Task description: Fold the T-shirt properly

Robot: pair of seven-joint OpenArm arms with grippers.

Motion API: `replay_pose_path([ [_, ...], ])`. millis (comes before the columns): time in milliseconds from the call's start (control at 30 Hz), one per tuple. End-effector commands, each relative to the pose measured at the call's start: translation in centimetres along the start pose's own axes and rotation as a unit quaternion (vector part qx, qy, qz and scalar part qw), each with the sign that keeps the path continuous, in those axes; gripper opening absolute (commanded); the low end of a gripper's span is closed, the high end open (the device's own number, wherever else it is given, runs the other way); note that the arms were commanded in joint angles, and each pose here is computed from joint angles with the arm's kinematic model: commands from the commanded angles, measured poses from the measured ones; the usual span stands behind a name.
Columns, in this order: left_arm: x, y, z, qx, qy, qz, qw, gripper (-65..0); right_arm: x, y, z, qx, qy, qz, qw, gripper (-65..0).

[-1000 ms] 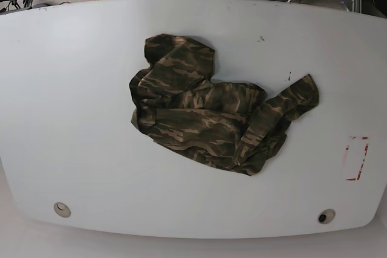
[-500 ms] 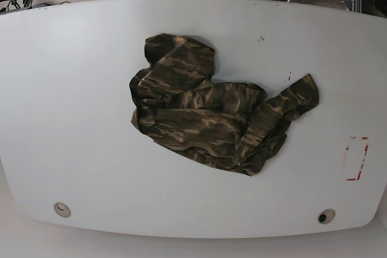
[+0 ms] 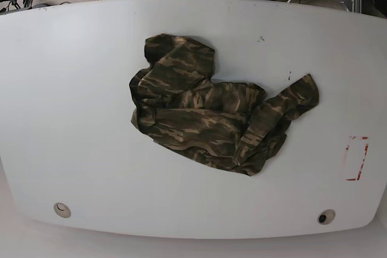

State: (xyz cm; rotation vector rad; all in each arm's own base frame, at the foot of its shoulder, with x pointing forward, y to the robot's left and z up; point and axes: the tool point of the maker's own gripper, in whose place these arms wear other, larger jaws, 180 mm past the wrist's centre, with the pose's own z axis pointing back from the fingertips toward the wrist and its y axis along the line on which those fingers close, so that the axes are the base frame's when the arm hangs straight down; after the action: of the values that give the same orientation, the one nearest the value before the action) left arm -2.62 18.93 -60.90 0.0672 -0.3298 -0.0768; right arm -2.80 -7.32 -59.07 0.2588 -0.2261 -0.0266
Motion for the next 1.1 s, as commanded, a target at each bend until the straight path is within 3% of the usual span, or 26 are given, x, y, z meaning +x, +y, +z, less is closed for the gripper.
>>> replay_pose_path([
  [0,-0.7,0.5,1.1,0.004,-0.004,-0.006,1.0,-36.1,-0.1,-0.1,1.0,-0.001,-0.011,0.001,0.9999,-55.0],
  [500,1.1,2.0,9.1,0.021,-0.081,0.007,0.996,-36.1,0.3,-1.2,7.8,-0.026,-0.054,0.041,0.9974,-55.0],
  [1067,7.4,4.5,18.9,0.019,-0.183,0.02,0.983,-36.1,6.3,0.0,15.6,-0.048,-0.124,0.095,0.9865,-55.0],
])
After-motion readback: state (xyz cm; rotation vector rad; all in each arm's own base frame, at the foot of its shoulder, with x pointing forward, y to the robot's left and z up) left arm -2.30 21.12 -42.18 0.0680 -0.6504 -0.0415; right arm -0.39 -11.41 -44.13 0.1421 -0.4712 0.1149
